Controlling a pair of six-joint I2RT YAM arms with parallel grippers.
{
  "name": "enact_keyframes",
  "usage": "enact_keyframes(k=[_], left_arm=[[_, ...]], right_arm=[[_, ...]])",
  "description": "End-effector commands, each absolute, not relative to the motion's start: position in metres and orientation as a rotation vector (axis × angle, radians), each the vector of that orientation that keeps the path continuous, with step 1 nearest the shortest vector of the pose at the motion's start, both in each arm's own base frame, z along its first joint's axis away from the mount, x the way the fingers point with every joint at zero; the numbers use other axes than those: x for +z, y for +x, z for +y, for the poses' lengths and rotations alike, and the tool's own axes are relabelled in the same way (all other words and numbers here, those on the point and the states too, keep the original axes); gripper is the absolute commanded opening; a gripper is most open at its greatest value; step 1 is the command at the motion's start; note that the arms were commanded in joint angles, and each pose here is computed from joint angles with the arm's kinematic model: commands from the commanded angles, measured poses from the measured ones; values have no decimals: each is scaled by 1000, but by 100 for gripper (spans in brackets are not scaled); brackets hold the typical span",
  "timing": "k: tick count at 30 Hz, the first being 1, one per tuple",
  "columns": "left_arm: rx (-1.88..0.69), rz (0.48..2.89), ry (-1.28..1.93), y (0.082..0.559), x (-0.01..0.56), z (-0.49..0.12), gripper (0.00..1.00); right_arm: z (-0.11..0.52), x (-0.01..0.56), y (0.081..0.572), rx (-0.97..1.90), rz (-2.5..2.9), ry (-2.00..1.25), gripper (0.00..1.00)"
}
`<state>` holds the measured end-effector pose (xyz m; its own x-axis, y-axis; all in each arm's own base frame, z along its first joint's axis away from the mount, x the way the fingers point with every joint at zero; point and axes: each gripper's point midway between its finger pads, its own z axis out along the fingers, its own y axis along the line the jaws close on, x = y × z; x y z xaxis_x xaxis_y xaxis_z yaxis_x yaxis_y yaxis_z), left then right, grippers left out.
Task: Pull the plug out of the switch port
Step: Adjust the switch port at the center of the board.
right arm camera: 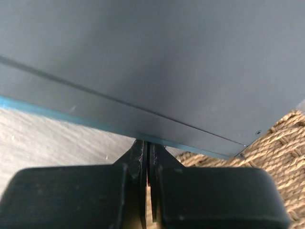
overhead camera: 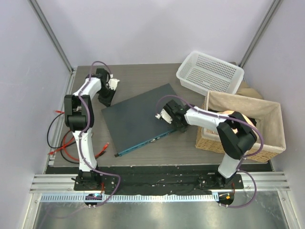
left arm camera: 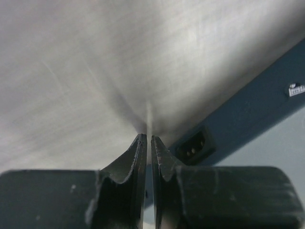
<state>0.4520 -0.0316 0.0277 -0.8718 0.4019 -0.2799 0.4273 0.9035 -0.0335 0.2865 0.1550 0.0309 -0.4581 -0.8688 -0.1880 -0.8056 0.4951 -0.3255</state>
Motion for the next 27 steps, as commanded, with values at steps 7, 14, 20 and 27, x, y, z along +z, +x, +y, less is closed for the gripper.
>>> enact_keyframes(k=[7, 14, 20, 27], left_arm=[[-356, 3043, 700, 314, 28, -46, 13], [-380, 3058, 682, 286, 40, -45, 13], [-387, 3043, 618, 285, 43, -42, 13], [-423, 3024, 550, 309, 50, -50, 14]], right_arm=[[293, 69, 414, -167, 2082, -1304, 1], [384, 59, 396, -73, 1981, -1409, 1], [437, 63, 431, -154, 1877, -1340, 1], [397, 120, 464, -256, 1828, -1243, 1]])
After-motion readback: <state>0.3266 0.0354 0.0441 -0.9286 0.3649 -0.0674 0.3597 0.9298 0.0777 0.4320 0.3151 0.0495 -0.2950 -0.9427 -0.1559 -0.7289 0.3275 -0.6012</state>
